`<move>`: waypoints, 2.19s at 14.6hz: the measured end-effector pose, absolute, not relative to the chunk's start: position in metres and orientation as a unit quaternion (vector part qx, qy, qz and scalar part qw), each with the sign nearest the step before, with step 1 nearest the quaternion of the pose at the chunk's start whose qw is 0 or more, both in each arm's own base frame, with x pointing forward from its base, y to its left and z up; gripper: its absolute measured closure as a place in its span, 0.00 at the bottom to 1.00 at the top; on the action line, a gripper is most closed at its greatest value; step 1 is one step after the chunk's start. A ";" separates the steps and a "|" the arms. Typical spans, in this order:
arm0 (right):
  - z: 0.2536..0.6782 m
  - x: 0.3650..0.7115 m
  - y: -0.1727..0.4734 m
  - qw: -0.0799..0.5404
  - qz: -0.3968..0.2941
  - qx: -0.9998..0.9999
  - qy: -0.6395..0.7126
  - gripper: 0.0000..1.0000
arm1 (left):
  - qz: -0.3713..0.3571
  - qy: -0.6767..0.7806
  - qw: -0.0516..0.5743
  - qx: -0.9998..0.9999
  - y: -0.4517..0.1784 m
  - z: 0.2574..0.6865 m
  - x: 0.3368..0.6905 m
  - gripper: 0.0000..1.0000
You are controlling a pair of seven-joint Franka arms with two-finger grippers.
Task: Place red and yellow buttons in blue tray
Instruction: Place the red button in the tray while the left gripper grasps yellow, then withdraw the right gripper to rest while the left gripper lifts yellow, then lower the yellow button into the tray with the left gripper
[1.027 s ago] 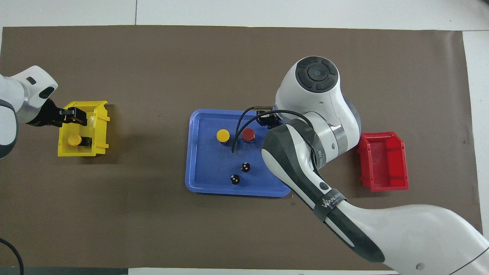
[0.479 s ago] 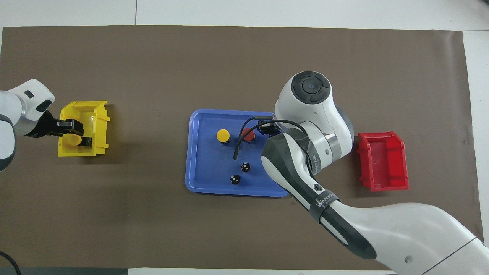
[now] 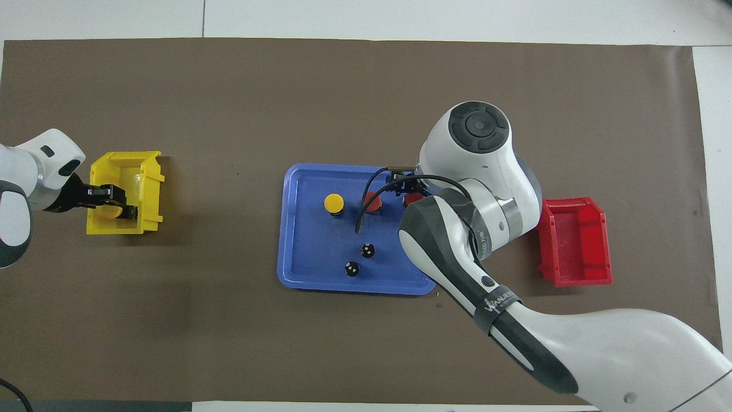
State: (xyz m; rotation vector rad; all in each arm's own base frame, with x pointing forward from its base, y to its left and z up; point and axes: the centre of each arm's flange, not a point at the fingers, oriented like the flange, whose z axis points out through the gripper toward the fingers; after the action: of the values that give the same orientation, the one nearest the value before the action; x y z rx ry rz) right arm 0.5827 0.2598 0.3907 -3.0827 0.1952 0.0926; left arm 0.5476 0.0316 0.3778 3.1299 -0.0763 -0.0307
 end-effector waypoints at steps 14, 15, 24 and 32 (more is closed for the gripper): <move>0.627 0.569 -0.004 -0.009 0.052 -0.997 0.055 0.00 | -0.029 -0.028 0.008 0.999 0.031 0.447 0.566 0.59; 0.633 0.562 -0.020 -0.009 0.055 -0.997 0.059 0.00 | -0.031 -0.034 0.010 0.999 0.020 0.483 0.572 0.59; 0.605 0.541 -0.075 -0.006 0.079 -0.993 0.082 0.00 | -0.010 -0.039 0.066 0.997 -0.253 0.482 0.540 0.59; 0.600 0.538 -0.082 -0.007 0.074 -0.993 0.087 0.00 | -0.016 -0.047 0.059 0.997 -0.311 0.407 0.526 0.59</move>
State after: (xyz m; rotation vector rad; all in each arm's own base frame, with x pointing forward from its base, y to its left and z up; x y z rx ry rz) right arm 0.5378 -0.0817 0.6001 -3.1349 0.2759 0.2348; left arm 0.5262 -0.3108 0.4070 3.0191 -0.1421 -0.0478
